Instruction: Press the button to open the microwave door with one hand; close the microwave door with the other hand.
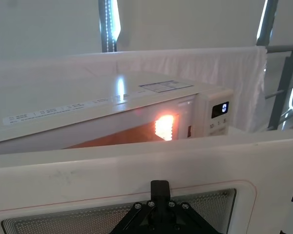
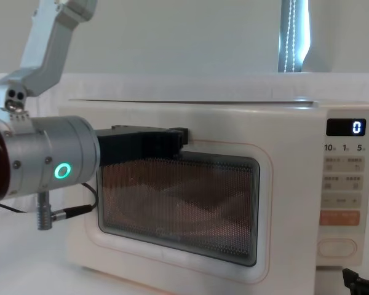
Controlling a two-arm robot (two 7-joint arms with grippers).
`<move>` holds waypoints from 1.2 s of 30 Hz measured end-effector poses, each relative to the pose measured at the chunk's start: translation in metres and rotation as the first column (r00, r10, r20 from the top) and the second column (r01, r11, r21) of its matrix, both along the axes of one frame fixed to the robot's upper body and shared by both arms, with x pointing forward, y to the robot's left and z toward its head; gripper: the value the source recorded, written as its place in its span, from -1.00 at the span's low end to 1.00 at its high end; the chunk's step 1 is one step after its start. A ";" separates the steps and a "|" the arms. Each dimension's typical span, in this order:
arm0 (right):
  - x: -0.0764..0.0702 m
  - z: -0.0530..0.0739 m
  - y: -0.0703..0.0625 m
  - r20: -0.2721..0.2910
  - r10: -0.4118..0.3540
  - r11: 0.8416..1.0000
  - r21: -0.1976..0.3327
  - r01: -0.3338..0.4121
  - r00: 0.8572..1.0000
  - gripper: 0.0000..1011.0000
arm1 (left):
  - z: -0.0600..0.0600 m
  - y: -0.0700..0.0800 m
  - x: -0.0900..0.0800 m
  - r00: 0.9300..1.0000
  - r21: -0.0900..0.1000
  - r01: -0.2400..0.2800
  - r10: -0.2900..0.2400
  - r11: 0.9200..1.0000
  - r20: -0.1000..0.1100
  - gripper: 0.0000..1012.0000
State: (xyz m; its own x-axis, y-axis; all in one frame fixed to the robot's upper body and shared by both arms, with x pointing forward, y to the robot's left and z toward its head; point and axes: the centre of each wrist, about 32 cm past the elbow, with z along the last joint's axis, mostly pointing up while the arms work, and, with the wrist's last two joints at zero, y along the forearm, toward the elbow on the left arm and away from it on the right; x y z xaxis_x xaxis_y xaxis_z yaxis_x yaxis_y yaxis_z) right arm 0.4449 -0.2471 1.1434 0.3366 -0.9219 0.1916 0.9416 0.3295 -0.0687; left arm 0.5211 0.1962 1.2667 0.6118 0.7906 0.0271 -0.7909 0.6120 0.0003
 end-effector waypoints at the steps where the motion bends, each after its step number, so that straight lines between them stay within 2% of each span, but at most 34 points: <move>1: 0.000 0.000 0.000 0.000 0.000 1.000 0.000 0.000 1.000 0.98 | 0.000 0.000 0.000 1.000 0.000 0.000 0.000 1.000 0.000 -1.00; 5: 0.000 0.000 0.000 0.000 0.000 1.000 0.000 0.000 1.000 0.98 | -0.002 -0.003 0.004 1.000 0.007 -0.024 0.024 1.000 -0.004 -1.00; 17: 0.000 0.000 0.000 0.000 0.000 1.000 0.000 0.000 1.000 0.98 | -0.004 -0.007 0.014 0.998 0.007 -0.062 0.062 0.998 -0.007 -1.00; 28: 0.000 0.000 0.000 0.000 0.000 1.000 0.000 0.000 1.000 0.98 | 0.001 -0.012 0.025 0.999 0.012 -0.042 0.042 0.999 0.004 -1.00; 36: 0.000 0.000 0.000 0.000 0.000 1.000 0.000 0.000 1.000 0.98 | 0.001 -0.019 0.032 0.999 0.029 -0.042 0.042 0.999 0.014 -1.00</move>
